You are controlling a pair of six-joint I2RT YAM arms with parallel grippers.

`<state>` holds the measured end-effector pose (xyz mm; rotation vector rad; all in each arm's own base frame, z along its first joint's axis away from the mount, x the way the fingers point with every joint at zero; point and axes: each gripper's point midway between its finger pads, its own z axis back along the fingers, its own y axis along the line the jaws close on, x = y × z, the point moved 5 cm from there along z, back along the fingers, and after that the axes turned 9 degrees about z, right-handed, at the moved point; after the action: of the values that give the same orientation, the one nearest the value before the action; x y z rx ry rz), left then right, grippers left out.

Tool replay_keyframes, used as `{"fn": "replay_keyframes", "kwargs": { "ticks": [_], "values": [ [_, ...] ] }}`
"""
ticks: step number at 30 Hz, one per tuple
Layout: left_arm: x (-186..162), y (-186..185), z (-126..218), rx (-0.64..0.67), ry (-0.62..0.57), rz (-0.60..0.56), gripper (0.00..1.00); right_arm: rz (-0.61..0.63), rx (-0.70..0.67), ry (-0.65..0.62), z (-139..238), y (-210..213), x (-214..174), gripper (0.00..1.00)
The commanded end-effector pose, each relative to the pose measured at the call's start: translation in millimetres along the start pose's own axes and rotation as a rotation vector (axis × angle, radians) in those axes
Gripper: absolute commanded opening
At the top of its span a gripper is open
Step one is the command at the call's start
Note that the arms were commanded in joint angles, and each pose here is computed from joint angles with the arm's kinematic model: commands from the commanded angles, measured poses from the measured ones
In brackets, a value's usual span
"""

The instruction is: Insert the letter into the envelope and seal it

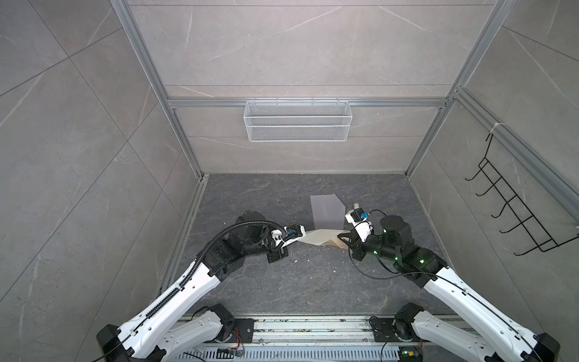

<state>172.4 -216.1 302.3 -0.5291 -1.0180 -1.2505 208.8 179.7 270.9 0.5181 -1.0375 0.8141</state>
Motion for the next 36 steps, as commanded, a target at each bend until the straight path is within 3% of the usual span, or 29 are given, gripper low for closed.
{"fn": "replay_keyframes", "kwargs": {
  "ticks": [1,13,20,36],
  "values": [
    [10.9,-6.1,6.7,-0.033,-0.065,-0.003,0.08,-0.01,-0.047,-0.07,11.4,-2.8,17.9,0.0],
    [45.0,-28.3,49.5,-0.092,-0.327,-0.027,0.68,-0.005,-0.124,-0.086,22.7,-8.6,18.5,0.0],
    [44.6,-18.7,29.0,-0.109,-0.277,0.006,0.78,0.008,-0.023,-0.099,20.1,2.9,21.6,0.0],
    [26.2,-8.5,-10.4,-0.141,-0.158,-0.013,0.79,0.028,0.123,-0.076,10.5,18.5,26.5,0.0]
  ]
}}
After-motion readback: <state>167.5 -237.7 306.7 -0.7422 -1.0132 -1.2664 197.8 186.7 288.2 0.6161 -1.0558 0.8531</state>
